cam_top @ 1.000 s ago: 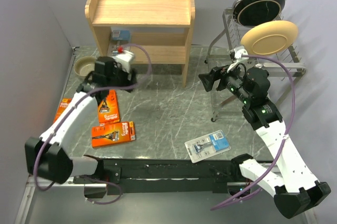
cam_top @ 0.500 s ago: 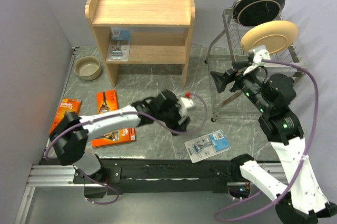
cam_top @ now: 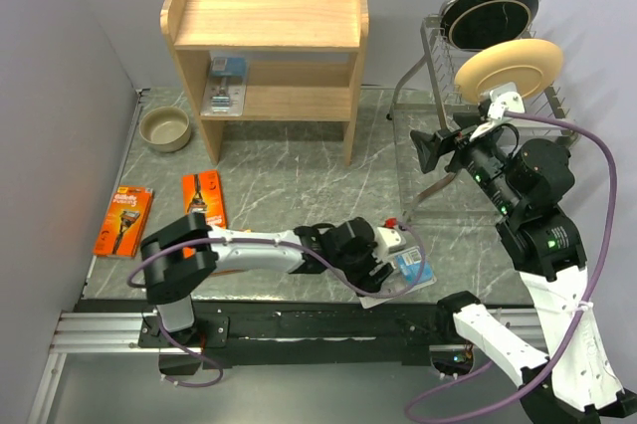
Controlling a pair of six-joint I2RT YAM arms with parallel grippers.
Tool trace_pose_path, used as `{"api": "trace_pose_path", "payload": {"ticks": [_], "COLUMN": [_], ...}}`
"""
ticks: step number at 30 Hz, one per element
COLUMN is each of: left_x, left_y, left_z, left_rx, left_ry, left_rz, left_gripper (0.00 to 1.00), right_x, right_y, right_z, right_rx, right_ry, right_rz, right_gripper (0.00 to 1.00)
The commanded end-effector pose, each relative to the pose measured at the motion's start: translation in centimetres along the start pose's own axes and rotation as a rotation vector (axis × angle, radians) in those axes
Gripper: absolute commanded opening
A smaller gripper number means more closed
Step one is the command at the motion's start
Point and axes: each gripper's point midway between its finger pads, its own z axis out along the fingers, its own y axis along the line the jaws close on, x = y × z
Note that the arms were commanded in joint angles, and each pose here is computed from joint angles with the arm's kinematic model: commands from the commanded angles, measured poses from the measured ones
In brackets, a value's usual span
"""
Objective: Place and organize the shaving razors onto the shelf
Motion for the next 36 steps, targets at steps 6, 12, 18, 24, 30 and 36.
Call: {"api": "trace_pose_path", "payload": {"ticks": [6,12,18,24,30,36], "left_x": [-2.2,-0.9,0.2,-0.5,-1.6,-1.5], "left_y": [1.2,1.9,2.2,3.1,3.5,4.6], "left_z": [3.8,5.6,6.7,5.0,0.7,1.1], "left_rx": [-0.145,-0.164,-0.157,-0.209,-0.243,-0.288], "left_ry": [-0.035,0.017,0.047,0.035,-0.036,-0.022], "left_rz": [-0.052,-0.024,0.007,0.051,0.089,0.132], "left_gripper": [0.75,0.67,0.43,0.13,0.44,0.48], "right_x": [-4.3,-4.1,-3.6,-4.5,-5.2,-4.7], "right_y": [-0.1,-0.1,-0.1,-0.1,-0.3,-0.8], "right_z": [-2.4,-2.9,-3.0,-3.3,-3.6,-3.6], "right_rx": [-0.002,-0.002,-0.005,-0.007,0.003,0.022], "right_ry": [-0.117,-0.121,-0.119,-0.140,-0.162,-0.157], "right_rz": [-0.019,0.006,0.022,0.025,0.025,0.048], "right_gripper": [0.93,0.93,0.92,0.92,0.91,0.91]}}
